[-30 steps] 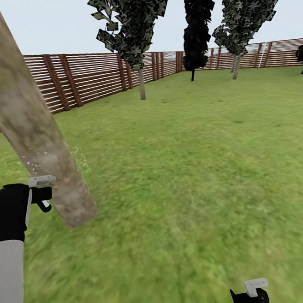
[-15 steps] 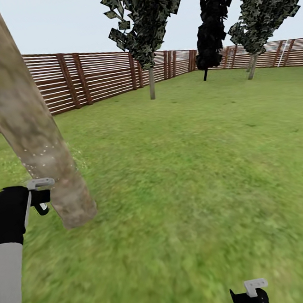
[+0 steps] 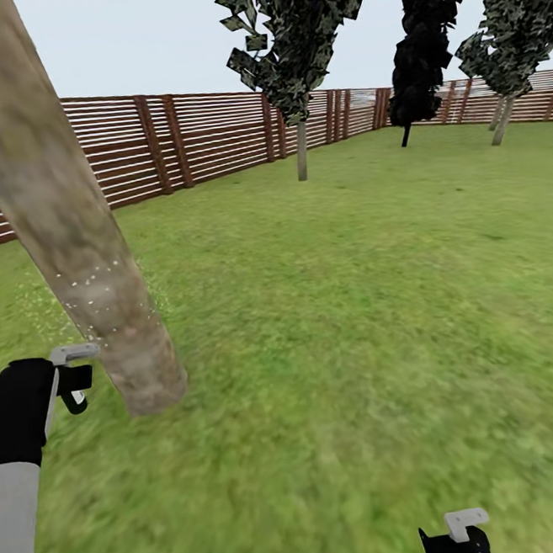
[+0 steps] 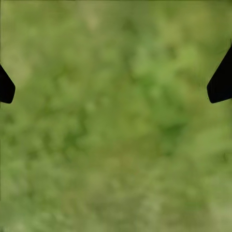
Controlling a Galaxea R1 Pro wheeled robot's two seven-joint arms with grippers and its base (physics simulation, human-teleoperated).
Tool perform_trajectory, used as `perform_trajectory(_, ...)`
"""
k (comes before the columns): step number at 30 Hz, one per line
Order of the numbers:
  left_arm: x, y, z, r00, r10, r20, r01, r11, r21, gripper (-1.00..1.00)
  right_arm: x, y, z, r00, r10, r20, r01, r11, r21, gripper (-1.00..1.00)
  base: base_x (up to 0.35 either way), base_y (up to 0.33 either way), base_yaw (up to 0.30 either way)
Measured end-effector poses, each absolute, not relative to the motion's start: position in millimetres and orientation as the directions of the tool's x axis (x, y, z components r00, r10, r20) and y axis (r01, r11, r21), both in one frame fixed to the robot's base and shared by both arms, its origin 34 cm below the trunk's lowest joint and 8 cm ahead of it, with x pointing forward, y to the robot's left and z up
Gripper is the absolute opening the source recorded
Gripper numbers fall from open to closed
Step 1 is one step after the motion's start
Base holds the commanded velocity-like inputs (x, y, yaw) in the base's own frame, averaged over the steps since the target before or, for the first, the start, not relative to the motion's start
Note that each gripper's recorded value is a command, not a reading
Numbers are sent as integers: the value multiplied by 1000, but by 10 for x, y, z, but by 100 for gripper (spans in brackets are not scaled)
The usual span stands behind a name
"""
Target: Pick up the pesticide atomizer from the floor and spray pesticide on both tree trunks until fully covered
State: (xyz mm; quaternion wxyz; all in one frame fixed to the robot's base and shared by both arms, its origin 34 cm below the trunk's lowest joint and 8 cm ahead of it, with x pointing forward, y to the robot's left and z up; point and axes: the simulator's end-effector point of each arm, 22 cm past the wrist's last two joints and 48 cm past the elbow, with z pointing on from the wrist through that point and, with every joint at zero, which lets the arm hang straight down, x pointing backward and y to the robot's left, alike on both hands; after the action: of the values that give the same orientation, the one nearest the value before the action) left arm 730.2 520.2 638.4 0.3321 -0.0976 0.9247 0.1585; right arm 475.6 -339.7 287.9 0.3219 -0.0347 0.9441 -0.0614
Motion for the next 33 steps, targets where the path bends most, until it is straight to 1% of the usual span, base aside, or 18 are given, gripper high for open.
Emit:
perform_trajectory(4,7306,5201,6405,-757,-72,-650,-286,930,230,-100,4756,-3398,2880,-790,-105,-604,-26,990,-138,100,56,-45,83)
perform_trajectory(11,7325,5159,6418,-754,-67,-654,-281,932,228,-100,4756,-3422,2885,-790,-106,-604,-25,990,-141,100,215,-191,2)
perform_trajectory(14,7330,5165,6436,-751,-67,-657,-282,932,228,-100,4756,-3422,2884,-790,-106,-604,-25,990,-141,100,119,-246,0)
perform_trajectory(23,7324,5212,6482,-746,-67,-662,-289,929,232,-100,4756,-3422,2883,-790,-106,-604,-25,990,-141,100,12,-271,0)
perform_trajectory(29,7323,5210,6487,-746,-67,-662,-289,929,232,-100,4756,-3412,2883,-790,-106,-604,-25,990,-140,100,135,-266,1)
perform_trajectory(31,7319,5210,6482,-748,-67,-661,-289,929,232,-100,4756,-3410,2883,-790,-106,-604,-25,990,-140,100,134,-259,134)
perform_trajectory(33,7087,5296,6213,-781,-70,-621,-295,917,268,-100,4757,-3398,2880,-790,-105,-604,-26,990,-139,100,100,-259,260)
